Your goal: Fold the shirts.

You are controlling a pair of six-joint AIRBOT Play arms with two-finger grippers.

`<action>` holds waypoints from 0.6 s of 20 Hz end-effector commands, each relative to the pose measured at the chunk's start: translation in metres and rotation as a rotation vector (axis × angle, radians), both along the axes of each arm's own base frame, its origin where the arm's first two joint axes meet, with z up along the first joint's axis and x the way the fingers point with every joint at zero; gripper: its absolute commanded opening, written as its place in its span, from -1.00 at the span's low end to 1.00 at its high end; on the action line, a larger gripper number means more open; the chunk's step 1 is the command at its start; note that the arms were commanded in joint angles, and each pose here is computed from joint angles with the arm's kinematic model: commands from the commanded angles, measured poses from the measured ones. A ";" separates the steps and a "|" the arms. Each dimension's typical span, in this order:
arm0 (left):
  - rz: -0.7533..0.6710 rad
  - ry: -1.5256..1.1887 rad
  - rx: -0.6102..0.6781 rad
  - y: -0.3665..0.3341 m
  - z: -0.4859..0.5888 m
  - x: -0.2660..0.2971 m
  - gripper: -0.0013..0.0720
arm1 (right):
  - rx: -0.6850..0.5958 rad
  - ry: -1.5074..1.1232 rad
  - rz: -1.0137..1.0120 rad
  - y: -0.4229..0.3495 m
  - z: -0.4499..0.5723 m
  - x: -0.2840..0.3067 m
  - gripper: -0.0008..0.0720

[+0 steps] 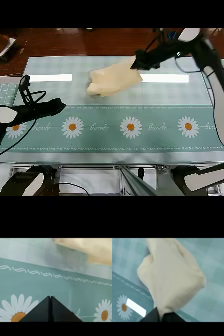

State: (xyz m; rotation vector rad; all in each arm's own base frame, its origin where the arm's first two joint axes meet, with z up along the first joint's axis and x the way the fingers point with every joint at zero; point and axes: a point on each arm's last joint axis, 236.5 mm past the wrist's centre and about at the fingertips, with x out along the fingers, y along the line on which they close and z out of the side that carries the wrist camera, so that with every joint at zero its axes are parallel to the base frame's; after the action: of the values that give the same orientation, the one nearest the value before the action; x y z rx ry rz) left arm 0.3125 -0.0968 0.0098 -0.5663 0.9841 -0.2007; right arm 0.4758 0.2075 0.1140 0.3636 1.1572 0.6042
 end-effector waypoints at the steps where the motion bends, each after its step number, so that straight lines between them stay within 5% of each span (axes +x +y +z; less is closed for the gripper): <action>1: 0.000 0.002 0.000 0.000 -0.001 0.000 -0.91 | -0.086 -0.052 -0.097 -0.055 0.052 0.005 -0.91; 12: 0.001 0.001 0.000 0.000 -0.001 0.000 -0.91 | -0.062 0.059 -0.652 -0.273 0.124 -0.081 -0.91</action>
State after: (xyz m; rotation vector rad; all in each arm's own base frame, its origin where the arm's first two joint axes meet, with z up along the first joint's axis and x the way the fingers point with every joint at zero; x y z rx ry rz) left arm 0.3125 -0.0968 0.0096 -0.5664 0.9848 -0.2005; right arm 0.4373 -0.0210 0.2339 0.5738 0.9953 0.1203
